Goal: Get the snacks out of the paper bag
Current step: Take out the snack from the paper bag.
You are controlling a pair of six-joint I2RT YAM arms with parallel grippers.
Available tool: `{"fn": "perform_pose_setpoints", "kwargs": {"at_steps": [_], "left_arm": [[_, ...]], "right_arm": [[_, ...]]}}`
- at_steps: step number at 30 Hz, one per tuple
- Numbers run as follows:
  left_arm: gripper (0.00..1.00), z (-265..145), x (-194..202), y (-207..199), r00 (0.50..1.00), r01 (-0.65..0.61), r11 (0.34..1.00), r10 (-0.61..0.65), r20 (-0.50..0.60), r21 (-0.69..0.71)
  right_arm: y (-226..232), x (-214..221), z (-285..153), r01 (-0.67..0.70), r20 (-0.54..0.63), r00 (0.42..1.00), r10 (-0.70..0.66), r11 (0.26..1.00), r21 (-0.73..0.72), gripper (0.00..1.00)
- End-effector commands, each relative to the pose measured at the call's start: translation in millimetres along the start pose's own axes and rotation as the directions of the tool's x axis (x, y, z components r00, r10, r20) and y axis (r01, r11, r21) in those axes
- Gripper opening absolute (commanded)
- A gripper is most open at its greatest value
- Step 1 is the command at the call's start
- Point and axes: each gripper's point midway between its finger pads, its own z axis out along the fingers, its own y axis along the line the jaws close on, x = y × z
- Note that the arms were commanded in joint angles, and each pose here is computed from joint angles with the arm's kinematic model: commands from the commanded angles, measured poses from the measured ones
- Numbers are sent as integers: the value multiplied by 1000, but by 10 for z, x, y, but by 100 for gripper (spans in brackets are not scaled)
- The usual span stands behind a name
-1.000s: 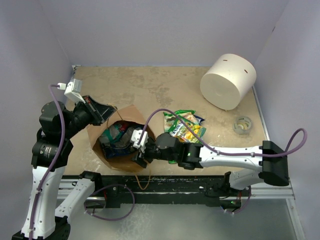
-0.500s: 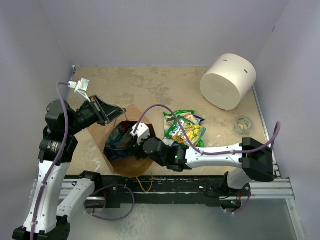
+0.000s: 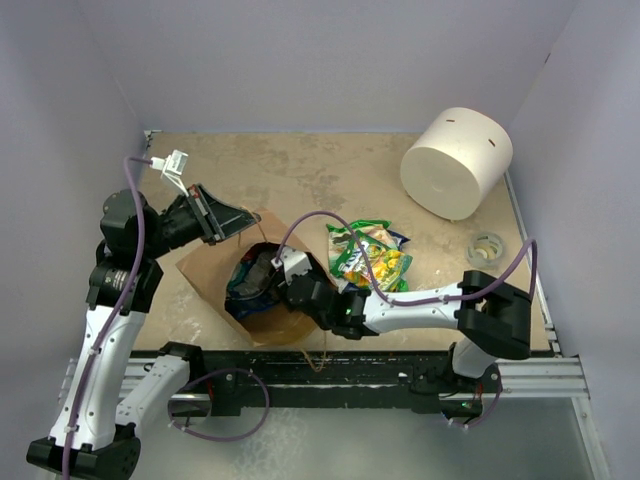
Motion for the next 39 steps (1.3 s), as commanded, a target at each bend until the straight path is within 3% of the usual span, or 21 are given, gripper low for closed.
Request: {"fn": "perform_pose_setpoints", "kwargs": {"at_steps": [1, 6, 11, 15, 18, 21, 24, 27, 32, 39], "left_arm": [[0, 43, -28, -48, 1000, 4, 999, -5, 8, 48], [0, 76, -29, 1, 1000, 20, 999, -21, 11, 47], [0, 53, -72, -1, 999, 9, 999, -10, 47, 33], [0, 42, -95, -21, 998, -3, 999, 1, 59, 33], [0, 53, -97, -4, 998, -8, 1000, 6, 57, 29], [0, 65, -101, 12, 998, -13, 1000, 12, 54, 26], [0, 74, -86, 41, 999, -16, 1000, 15, 45, 19], [0, 87, -79, 45, 999, -29, 999, 28, 32, 23], [0, 51, -32, 12, 995, -98, 995, 99, -13, 22], [0, -98, 273, 155, 985, -141, 990, 139, -106, -12]], "right_arm": [[-262, -307, 6, 54, 90, 994, -58, 997, 47, 63], [-335, -414, -124, 120, 124, 985, -123, 992, 32, 69], [32, -547, -624, 247, 286, 942, -174, 938, -242, 73], [310, -554, -1047, 531, 478, 818, -319, 738, -416, 74], [213, -479, -1044, 695, 505, 704, -499, 629, -348, 75], [214, -414, -1010, 852, 537, 522, -662, 425, -305, 75], [296, -390, -960, 932, 596, 348, -723, 201, -301, 76], [445, -325, -883, 934, 641, 292, -709, 68, -350, 75], [617, -203, -655, 916, 665, 294, -687, 2, -402, 75], [774, -6, -336, 906, 680, 303, -668, -20, -423, 74]]}}
